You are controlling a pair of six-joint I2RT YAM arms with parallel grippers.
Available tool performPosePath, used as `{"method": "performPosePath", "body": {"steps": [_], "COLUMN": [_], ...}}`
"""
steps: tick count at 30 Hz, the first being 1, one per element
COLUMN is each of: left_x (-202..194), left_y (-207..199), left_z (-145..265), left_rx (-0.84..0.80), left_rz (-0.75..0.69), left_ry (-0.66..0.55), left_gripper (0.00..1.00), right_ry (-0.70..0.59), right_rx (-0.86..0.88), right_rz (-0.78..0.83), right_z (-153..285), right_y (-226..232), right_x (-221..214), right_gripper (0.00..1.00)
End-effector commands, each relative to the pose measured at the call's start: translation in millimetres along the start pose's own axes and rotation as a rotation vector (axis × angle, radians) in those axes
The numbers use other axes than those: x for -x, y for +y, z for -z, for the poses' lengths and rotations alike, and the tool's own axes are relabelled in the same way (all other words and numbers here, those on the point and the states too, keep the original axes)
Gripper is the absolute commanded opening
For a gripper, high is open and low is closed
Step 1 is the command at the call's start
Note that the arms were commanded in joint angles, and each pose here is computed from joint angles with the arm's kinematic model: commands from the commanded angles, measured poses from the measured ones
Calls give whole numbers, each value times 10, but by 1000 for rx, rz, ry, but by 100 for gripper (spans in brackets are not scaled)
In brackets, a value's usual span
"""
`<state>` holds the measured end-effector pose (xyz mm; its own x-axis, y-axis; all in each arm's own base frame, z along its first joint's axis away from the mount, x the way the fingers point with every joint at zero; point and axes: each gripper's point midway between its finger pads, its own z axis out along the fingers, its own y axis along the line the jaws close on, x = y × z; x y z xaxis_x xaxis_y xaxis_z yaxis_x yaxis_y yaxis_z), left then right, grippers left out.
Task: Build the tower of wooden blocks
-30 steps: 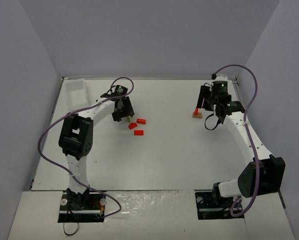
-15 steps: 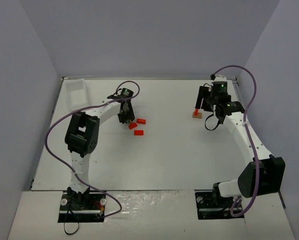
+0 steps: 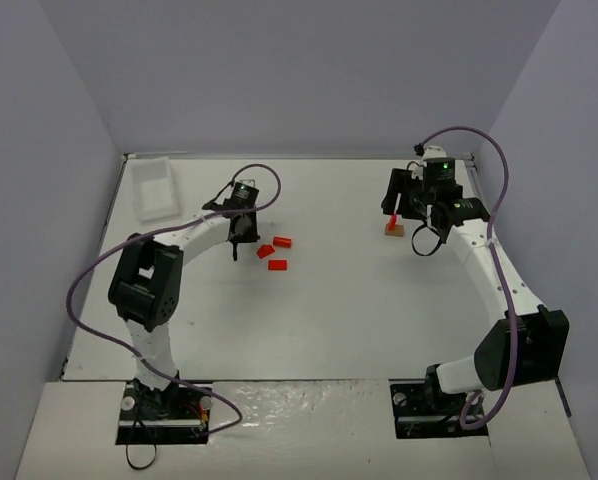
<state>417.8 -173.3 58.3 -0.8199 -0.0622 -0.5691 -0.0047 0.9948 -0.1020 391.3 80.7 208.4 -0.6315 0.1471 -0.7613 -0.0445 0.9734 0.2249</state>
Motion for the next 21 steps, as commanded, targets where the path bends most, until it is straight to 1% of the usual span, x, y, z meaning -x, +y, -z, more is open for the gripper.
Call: {"method": "performPosePath", "body": {"steps": [1, 3, 6, 8, 9, 11, 17, 21], "left_x": [773, 852, 810, 794, 772, 747, 646, 598], "left_y": [-329, -397, -532, -594, -651, -697, -878, -992], "left_z": [725, 1090, 1346, 1561, 1625, 1799, 2103, 2221], "left_rx": [-219, -282, -367, -409, -433, -466, -548, -585], "left_rz": [-197, -300, -389, -439, -454, -476, -534, -558], "left_ry": [-472, -604, -672, -730, -746, -790, -850, -872], "left_gripper": [0, 0, 0, 0, 0, 0, 0, 0], "right_ry": [-50, -23, -13, 22, 20, 53, 90, 110], "right_rx": [303, 426, 582, 684, 726, 797, 897, 923], "right_rz": [26, 58, 119, 155, 162, 179, 212, 223], "right_z": [154, 183, 328, 393, 462, 500, 584, 588], "right_y": [696, 1023, 1515, 1861, 1976, 2200, 2579, 2713], "right_x": [359, 362, 396, 310, 346, 274, 189, 121], "right_gripper": [61, 61, 61, 61, 61, 61, 60, 60]}}
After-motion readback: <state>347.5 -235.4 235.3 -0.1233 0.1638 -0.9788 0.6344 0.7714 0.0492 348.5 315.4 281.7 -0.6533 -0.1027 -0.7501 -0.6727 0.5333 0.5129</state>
